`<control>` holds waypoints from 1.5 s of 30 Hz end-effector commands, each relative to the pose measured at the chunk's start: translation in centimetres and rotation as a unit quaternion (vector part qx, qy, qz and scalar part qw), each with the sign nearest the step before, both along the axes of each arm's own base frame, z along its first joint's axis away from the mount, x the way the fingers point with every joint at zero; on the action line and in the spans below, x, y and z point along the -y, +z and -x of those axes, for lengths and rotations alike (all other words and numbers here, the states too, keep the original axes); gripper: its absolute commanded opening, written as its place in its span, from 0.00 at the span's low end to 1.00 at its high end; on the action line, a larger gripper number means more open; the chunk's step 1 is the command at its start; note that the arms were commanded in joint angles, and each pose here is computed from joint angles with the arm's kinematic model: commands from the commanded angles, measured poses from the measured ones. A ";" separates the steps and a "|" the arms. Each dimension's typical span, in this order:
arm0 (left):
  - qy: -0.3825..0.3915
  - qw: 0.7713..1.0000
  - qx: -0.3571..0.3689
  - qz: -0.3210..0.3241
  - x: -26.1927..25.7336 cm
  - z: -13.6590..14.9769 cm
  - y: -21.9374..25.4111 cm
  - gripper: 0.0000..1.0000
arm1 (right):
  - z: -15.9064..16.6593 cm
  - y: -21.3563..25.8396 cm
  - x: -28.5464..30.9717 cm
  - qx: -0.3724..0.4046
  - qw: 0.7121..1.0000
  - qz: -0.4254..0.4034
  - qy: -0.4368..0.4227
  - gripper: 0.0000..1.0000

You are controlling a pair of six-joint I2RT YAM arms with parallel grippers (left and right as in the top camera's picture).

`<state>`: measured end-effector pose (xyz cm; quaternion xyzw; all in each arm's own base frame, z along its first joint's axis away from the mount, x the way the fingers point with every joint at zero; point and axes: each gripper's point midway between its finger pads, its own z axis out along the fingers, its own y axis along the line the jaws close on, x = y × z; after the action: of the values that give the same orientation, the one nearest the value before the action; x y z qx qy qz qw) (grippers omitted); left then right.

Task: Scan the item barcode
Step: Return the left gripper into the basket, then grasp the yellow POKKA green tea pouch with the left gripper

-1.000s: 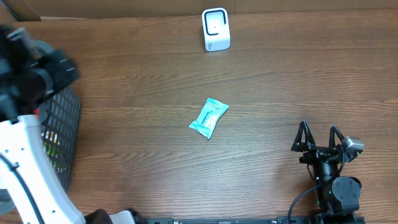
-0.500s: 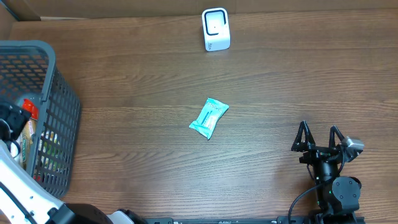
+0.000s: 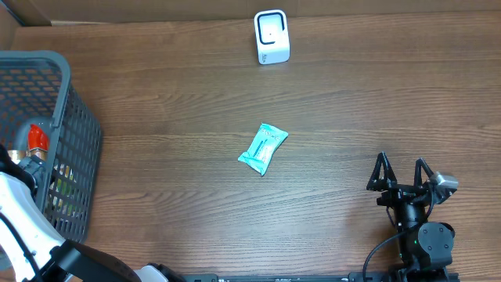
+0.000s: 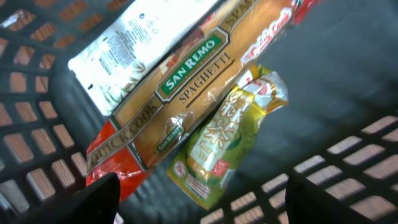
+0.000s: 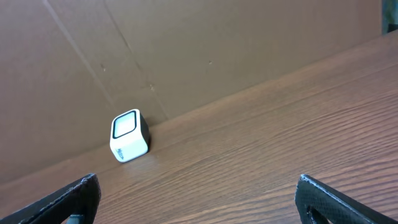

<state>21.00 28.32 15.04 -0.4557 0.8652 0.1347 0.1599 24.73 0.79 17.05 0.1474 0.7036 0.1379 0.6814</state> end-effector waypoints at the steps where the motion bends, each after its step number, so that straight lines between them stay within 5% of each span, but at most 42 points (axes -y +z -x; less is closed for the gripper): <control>1: -0.060 0.997 -0.040 0.000 0.5 0.4 -1.9 0.76 | 0.0 -0.4 0.0 -0.003 1.000 -0.003 -0.003 1.00; 15: -0.130 0.991 -0.008 -0.016 0.3 -1.7 -3.6 0.67 | 0.0 -0.4 0.0 -0.003 1.000 -0.003 -0.003 1.00; 22: -0.150 0.988 0.018 0.031 1.4 -3.1 -5.5 0.72 | 0.0 -0.4 0.0 -0.003 1.000 -0.003 -0.003 1.00; 29: -0.148 0.986 -0.007 0.073 2.0 -2.7 -8.2 0.66 | 0.0 -0.4 0.0 -0.003 1.000 -0.003 -0.003 1.00; 34: -0.126 0.989 0.000 0.079 1.9 -2.7 -8.4 0.58 | 0.0 -0.4 0.0 -0.003 1.000 -0.003 -0.003 1.00; 45: 0.022 0.986 0.091 0.140 2.4 -4.5 -6.6 0.66 | 0.0 -0.4 0.0 -0.003 1.000 -0.003 -0.003 1.00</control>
<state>24.94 27.34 9.84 -0.4481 0.8740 0.0266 0.1859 24.73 0.79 17.05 0.1474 0.7036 0.1379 0.6814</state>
